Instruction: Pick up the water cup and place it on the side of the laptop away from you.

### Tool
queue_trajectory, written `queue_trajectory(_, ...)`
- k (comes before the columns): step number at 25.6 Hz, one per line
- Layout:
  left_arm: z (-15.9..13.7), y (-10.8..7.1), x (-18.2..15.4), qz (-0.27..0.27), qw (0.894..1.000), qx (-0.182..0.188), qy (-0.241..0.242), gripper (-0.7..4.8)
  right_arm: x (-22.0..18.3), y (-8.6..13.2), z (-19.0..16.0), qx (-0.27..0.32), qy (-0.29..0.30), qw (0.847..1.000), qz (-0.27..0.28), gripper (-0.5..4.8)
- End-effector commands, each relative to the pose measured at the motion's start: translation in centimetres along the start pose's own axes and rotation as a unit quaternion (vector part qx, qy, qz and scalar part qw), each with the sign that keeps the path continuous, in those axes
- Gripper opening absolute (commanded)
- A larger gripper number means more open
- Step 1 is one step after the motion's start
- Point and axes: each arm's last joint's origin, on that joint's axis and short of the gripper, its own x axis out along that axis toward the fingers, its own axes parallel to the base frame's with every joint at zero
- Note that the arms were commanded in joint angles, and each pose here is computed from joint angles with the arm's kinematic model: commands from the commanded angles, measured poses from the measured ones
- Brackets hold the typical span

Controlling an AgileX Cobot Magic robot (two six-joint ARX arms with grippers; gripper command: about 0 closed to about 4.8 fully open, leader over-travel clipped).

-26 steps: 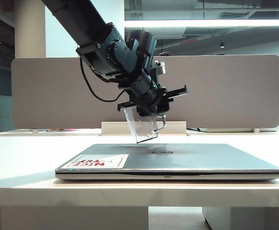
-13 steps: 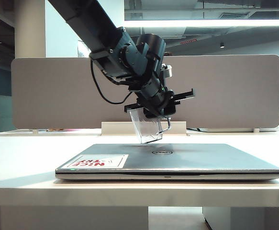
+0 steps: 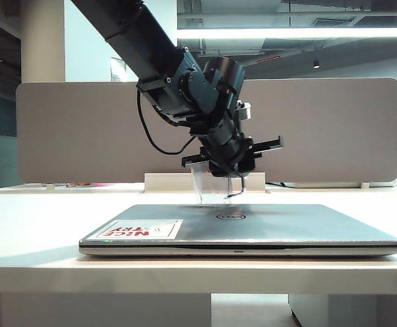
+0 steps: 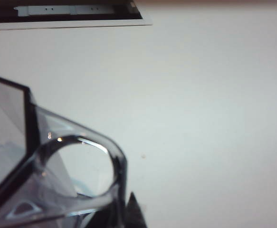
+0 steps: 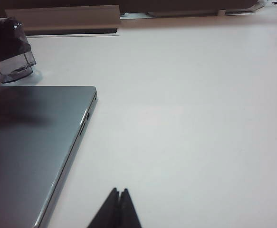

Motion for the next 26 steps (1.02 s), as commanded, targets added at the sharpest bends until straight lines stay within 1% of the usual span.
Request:
queue_trajectory(1,-0.3,-0.6,-0.1,-0.006,1.0,-0.001,0.006,-0.06,0.0,0.0,-0.1,0.0,-0.004,1.0,0.001,-0.01)
queue_trajectory(7,-1.2,-0.5,0.5,-0.005,1.0,0.001,0.016,-0.06,0.0,0.0,-0.1,0.0,-0.004,1.0,0.001,-0.01)
queue_trajectory(26,-1.4,-0.4,0.5,-0.005,1.0,0.002,0.021,0.04,0.0,0.0,-0.1,0.0,-0.004,1.0,0.001,-0.01)
